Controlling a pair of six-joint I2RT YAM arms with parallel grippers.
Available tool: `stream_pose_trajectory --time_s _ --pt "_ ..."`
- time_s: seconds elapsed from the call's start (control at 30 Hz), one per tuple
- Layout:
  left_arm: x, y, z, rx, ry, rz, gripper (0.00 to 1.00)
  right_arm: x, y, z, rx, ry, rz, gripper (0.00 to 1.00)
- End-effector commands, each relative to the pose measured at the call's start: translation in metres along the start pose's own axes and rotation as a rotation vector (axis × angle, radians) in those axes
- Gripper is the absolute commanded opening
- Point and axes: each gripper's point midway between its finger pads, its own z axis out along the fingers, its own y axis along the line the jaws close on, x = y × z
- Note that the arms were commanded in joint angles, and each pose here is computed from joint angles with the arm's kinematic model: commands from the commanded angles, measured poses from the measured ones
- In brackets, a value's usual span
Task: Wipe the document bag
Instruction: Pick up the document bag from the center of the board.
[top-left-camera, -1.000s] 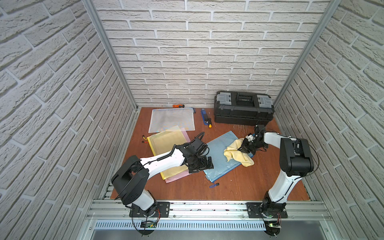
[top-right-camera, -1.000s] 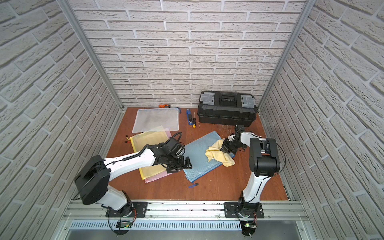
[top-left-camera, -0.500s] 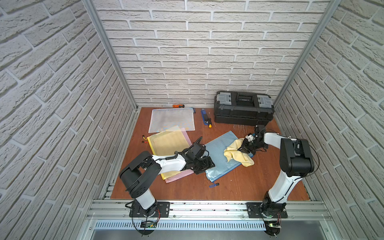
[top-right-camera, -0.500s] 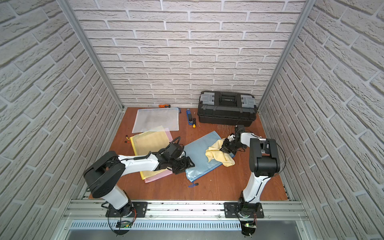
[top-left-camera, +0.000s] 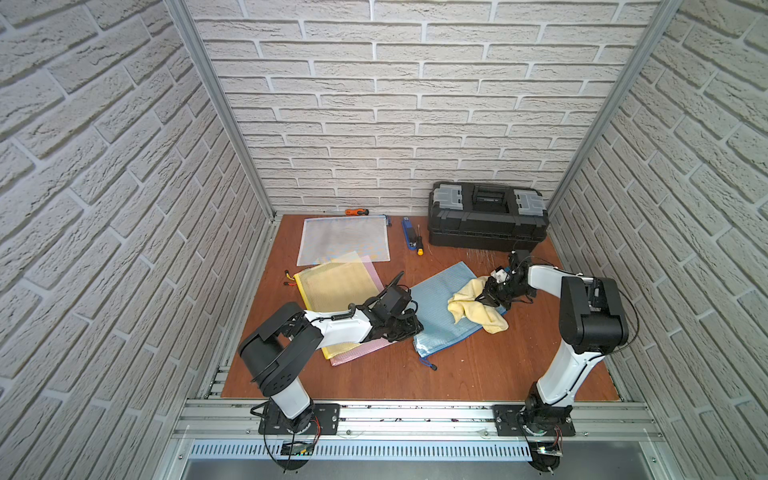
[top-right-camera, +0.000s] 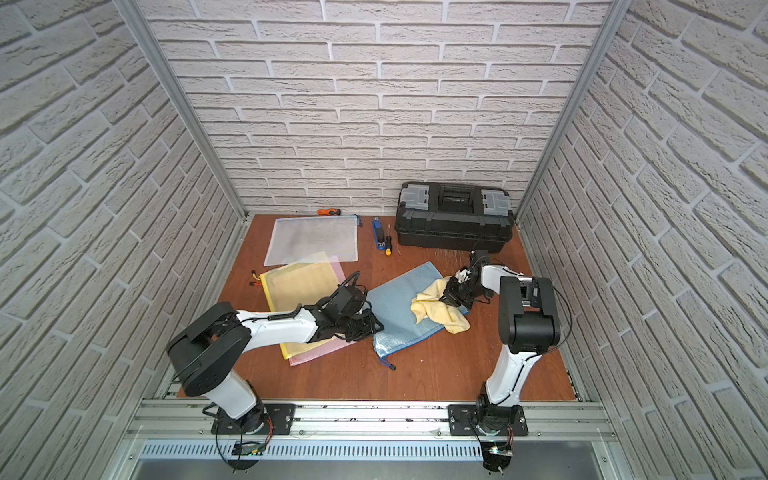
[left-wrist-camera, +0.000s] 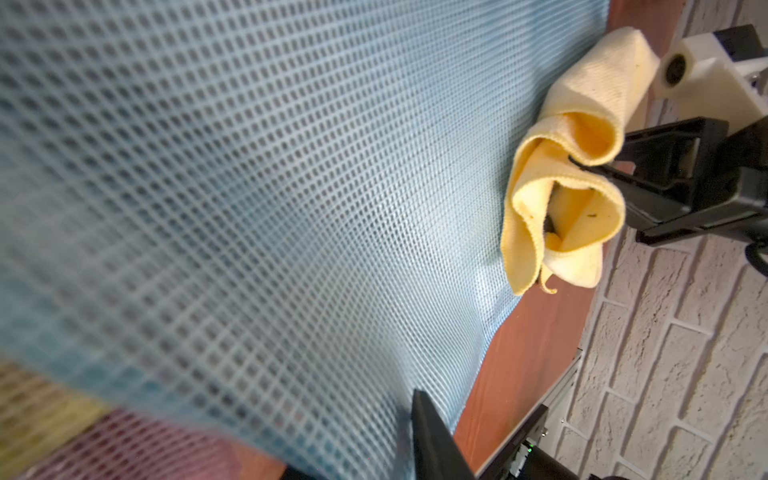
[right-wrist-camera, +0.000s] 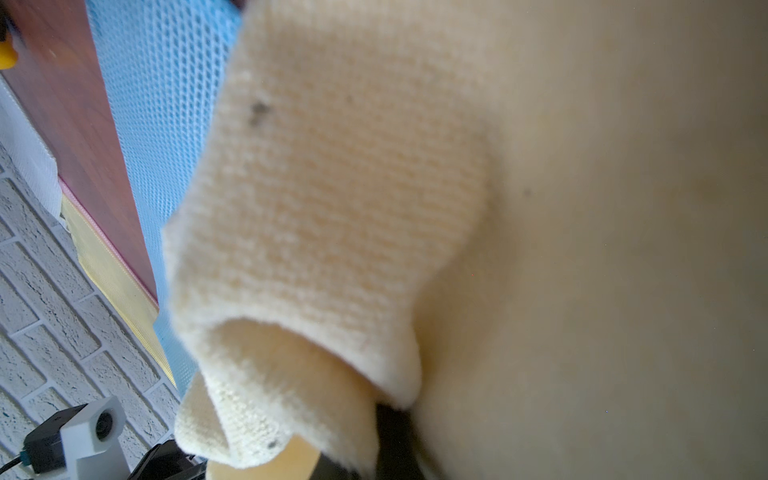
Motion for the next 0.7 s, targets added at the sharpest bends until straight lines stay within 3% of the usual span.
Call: stream_pose_trajectory --time_s 0.0,0.1,0.33,0.47,0.67 --pt "-0.014 -0.027 -0.004 0.079 -0.047 0.051 0.15 0.014 -0.021 0.012 0.071 0.049 0.018 0.02" --pt "-0.016 -0.036 -0.002 0.094 -0.037 0.067 0.0 0.015 -0.02 0.01 0.068 0.047 0.016 0.02" --pt "-0.031 -0.051 -0.027 0.027 -0.02 0.184 0.0 0.022 0.015 -0.028 -0.026 -0.009 -0.023 0.02" --pt "-0.056 -0.028 -0.07 -0.146 0.003 0.263 0.0 0.024 0.054 -0.079 -0.115 -0.112 -0.072 0.02" --pt "-0.12 0.031 -0.148 -0.384 -0.018 0.279 0.0 0.025 0.086 -0.141 -0.14 -0.239 -0.141 0.02"
